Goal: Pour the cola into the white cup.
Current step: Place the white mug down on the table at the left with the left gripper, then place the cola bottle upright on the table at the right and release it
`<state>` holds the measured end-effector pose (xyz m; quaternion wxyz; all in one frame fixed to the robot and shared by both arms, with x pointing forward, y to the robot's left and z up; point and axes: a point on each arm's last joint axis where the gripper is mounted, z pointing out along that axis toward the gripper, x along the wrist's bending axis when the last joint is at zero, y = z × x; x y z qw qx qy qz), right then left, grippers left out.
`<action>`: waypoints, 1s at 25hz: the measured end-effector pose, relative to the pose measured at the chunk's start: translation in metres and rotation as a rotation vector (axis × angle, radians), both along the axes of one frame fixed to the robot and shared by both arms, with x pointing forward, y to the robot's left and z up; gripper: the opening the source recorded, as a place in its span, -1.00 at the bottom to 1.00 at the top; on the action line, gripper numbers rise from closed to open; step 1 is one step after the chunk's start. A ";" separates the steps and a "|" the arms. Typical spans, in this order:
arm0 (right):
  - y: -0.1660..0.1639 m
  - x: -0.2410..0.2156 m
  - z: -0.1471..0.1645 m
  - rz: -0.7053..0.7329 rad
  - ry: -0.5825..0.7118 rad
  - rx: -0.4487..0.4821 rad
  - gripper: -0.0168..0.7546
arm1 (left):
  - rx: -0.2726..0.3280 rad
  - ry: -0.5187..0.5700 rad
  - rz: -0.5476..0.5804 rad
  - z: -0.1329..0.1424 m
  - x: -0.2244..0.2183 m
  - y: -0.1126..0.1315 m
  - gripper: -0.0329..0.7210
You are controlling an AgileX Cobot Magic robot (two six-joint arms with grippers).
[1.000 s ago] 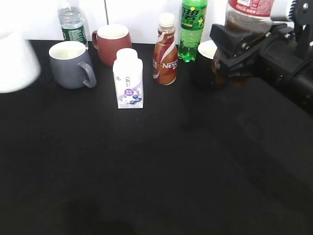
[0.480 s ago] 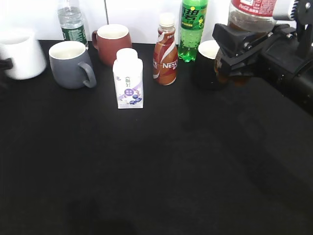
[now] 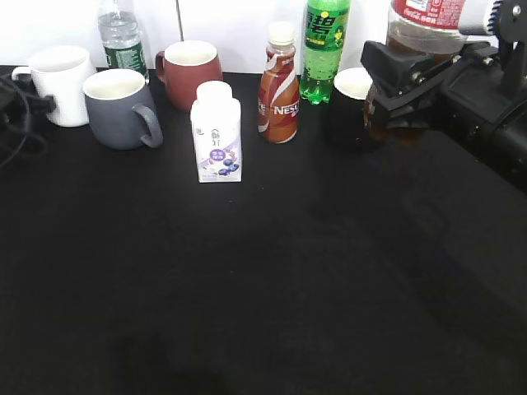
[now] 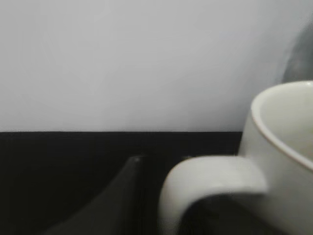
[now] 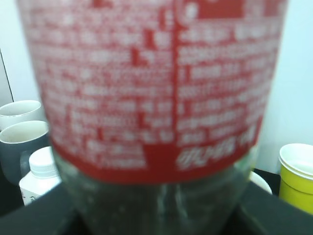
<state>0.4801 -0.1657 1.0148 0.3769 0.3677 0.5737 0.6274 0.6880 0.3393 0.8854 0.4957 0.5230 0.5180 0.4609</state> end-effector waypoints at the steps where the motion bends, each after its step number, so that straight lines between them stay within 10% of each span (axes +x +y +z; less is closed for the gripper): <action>1: 0.000 0.000 0.000 0.000 0.000 0.000 0.04 | -0.006 0.024 -0.001 0.000 -0.014 -0.002 -0.05; 12: -0.113 0.049 0.009 -0.517 -0.009 0.063 0.04 | 0.060 0.100 -0.144 0.082 -0.164 -0.049 -0.03; 25: -0.093 0.167 -0.121 -0.385 0.061 -0.020 0.04 | 0.056 0.098 -0.268 0.098 -0.176 -0.086 -0.03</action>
